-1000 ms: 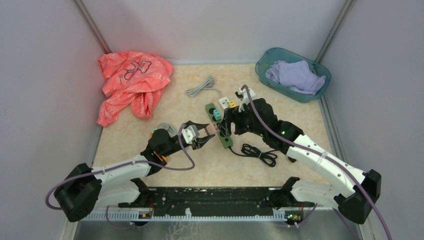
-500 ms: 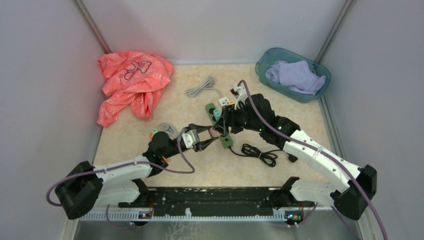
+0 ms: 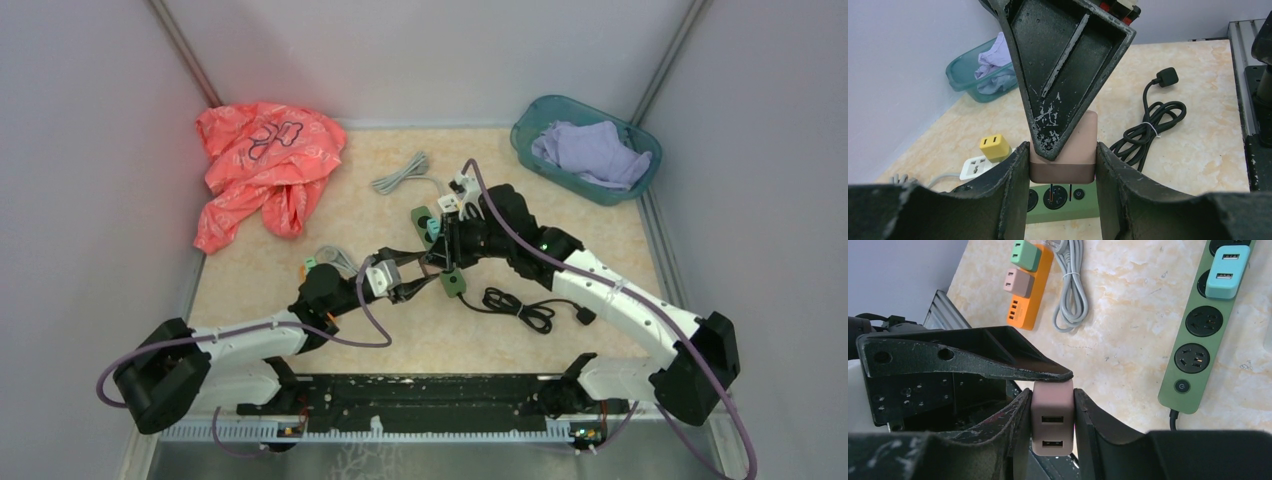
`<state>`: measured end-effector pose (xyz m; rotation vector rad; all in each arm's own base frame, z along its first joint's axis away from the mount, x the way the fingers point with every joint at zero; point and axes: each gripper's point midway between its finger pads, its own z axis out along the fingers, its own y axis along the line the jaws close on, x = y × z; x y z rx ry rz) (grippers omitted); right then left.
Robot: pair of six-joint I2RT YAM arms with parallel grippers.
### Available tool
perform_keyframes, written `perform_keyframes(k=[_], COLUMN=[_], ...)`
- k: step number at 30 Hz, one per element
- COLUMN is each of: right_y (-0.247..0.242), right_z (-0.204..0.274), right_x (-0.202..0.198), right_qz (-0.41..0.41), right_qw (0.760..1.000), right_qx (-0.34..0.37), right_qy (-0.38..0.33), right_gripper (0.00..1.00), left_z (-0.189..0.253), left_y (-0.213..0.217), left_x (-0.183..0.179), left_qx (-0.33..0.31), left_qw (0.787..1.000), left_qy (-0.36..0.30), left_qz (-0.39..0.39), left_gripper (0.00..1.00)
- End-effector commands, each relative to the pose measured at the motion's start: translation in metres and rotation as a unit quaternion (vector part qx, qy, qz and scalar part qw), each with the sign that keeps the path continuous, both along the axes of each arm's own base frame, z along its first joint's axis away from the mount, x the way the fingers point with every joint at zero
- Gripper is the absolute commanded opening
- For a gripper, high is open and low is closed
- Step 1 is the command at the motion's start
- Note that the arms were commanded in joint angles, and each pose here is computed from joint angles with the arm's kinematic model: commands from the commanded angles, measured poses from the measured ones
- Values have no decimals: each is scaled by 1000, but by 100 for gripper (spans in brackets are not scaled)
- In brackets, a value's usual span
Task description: Insert the plug
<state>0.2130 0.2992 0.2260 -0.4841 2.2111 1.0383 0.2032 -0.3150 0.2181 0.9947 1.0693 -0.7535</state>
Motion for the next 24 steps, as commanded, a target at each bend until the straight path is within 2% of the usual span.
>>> perform_keyframes(k=[1, 6, 10, 14, 19, 24], right_y=[13, 12, 7, -1, -17, -27], right_z=[8, 6, 11, 14, 3, -10], right_x=[-5, -6, 1, 12, 28, 40], right_qz=[35, 41, 29, 10, -19, -38], right_qw=[999, 999, 999, 999, 995, 988], right_qx=[31, 23, 7, -18, -81, -130], right_qy=[1, 0, -19, -44, -62, -74], right_gripper=[33, 13, 0, 0, 0, 0], left_z=[18, 12, 2, -11, -28, -45], left_y=[-2, -2, 0, 4, 10, 17], left_x=[1, 5, 9, 16, 25, 39], left_qx=[-26, -21, -14, -3, -5, -16], left_qw=[999, 1000, 1000, 998, 990, 971], left_qy=[-24, -15, 2, 38, 107, 193], left_qz=[2, 11, 25, 49, 88, 142], left_gripper=[24, 31, 46, 59, 66, 72])
